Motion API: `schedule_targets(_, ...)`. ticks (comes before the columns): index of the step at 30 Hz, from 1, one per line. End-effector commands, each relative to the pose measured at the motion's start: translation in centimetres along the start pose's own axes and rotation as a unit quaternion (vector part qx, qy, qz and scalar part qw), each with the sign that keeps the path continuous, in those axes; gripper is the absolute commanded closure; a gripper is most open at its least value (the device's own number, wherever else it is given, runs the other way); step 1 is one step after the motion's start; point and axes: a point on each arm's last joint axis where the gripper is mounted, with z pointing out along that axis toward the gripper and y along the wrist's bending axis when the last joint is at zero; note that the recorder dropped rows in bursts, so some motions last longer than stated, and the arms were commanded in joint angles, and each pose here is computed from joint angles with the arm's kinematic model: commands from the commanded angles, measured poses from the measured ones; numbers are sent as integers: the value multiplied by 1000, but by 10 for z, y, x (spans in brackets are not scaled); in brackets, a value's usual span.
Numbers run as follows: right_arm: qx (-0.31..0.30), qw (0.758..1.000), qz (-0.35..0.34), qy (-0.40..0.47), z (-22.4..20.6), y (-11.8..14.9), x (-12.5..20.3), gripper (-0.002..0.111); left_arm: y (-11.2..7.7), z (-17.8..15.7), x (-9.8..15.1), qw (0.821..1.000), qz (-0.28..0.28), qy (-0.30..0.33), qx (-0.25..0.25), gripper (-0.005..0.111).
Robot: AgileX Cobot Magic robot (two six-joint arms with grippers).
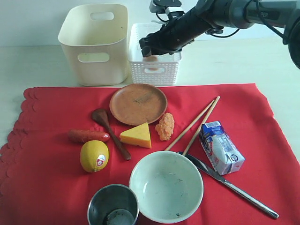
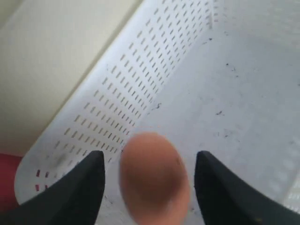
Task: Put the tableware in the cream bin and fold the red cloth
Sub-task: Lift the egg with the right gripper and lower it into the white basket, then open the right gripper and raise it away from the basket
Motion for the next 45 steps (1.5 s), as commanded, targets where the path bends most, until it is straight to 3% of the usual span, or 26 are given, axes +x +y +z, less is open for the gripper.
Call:
schedule_targets(1, 32, 999, -4, -19, -21, 1, -16, 44, 0, 0, 0, 1000, -2, -5, -1, 107)
schedule_targets(5, 47, 999, -6, -11, -33, 3, -20, 38, 0, 0, 0, 1000, -2, -5, -1, 107)
schedule_targets(27, -29, 990, -3, 136, -113, 47, -21, 39, 0, 0, 0, 1000, -2, -5, -1, 107)
schedule_targets(45, -28, 986, 35, 158, -149, 61, -2, 42, 0, 0, 0, 1000, -2, -5, -1, 107)
